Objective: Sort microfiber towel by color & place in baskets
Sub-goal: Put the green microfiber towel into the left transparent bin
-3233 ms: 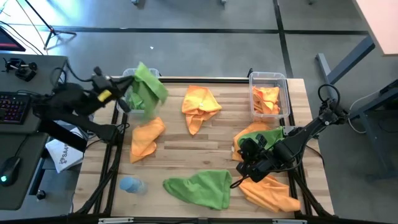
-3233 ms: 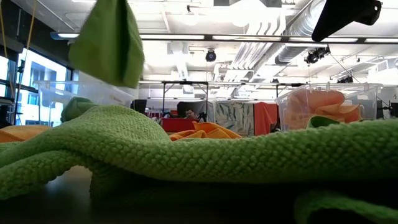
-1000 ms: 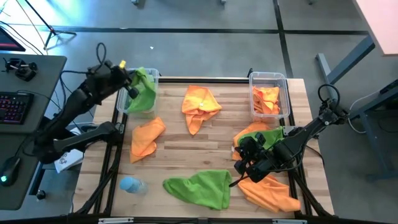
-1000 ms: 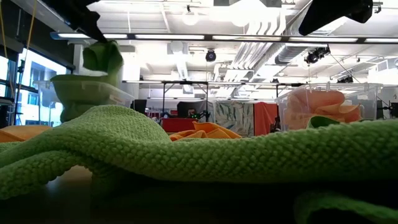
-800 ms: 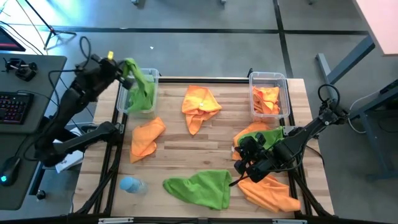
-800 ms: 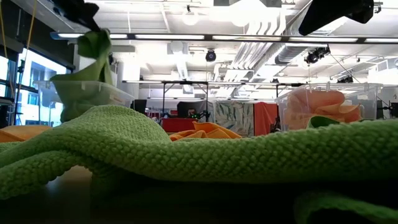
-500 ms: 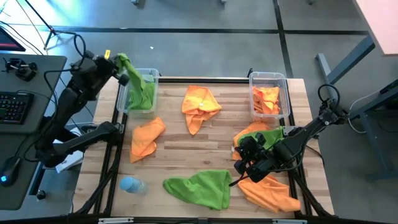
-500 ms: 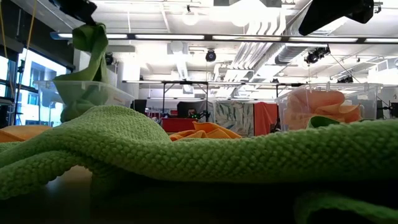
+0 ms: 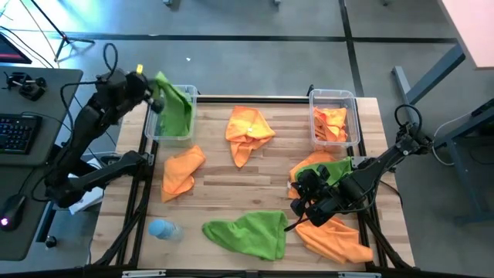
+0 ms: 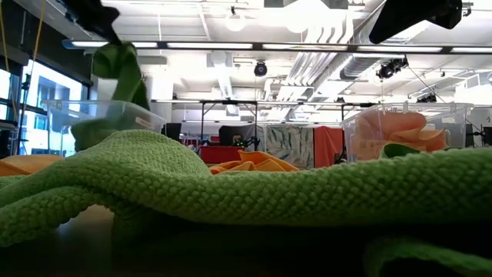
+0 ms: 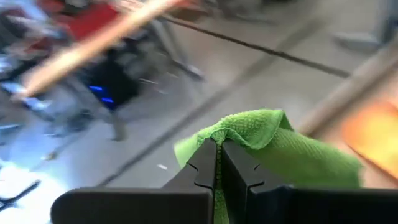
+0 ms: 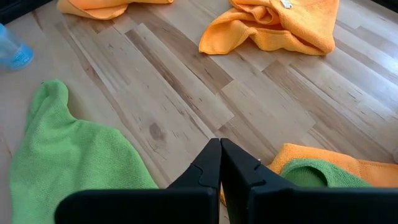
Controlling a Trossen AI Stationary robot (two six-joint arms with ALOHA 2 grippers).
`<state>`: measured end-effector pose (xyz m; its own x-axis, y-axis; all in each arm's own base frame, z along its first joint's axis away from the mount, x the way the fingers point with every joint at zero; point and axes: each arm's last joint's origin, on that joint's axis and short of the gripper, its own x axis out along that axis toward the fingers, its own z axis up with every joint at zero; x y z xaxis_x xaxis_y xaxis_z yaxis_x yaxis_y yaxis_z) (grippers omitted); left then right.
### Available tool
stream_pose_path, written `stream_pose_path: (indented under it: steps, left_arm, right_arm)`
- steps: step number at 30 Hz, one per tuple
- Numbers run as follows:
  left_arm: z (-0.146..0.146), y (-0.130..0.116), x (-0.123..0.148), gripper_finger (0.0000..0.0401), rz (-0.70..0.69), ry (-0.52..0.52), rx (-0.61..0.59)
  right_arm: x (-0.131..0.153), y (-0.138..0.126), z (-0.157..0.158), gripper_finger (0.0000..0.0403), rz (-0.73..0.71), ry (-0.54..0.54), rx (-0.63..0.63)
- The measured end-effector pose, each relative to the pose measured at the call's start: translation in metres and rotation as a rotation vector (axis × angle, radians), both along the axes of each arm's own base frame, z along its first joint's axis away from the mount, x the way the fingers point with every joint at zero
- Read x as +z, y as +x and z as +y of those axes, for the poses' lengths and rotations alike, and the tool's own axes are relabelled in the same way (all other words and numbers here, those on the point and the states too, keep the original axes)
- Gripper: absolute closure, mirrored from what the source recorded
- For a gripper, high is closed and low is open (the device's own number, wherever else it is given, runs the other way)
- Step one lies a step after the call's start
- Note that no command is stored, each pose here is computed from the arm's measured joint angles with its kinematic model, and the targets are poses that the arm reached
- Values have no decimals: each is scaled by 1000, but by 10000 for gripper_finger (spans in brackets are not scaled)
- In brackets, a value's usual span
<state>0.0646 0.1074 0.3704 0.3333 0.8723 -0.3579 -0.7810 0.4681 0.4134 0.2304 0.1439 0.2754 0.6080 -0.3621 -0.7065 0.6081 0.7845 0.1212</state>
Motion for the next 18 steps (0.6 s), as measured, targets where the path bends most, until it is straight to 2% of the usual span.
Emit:
stream_pose_path:
  steps: [4,8,11,18]
  left_arm:
    - [-11,-3,-20,401,80,-233,-118]
    - [-9,1,-36,401,184,-396,-190]
    - [4,10,-42,401,218,-448,-231]
    - [34,34,-60,401,342,-499,-266]
  right_arm:
    - [0,1,1,403,-11,8,0]
    - [0,1,1,403,-11,8,1]
    - [0,1,0,403,-9,3,4]
    - [1,4,-4,403,-13,9,-22]
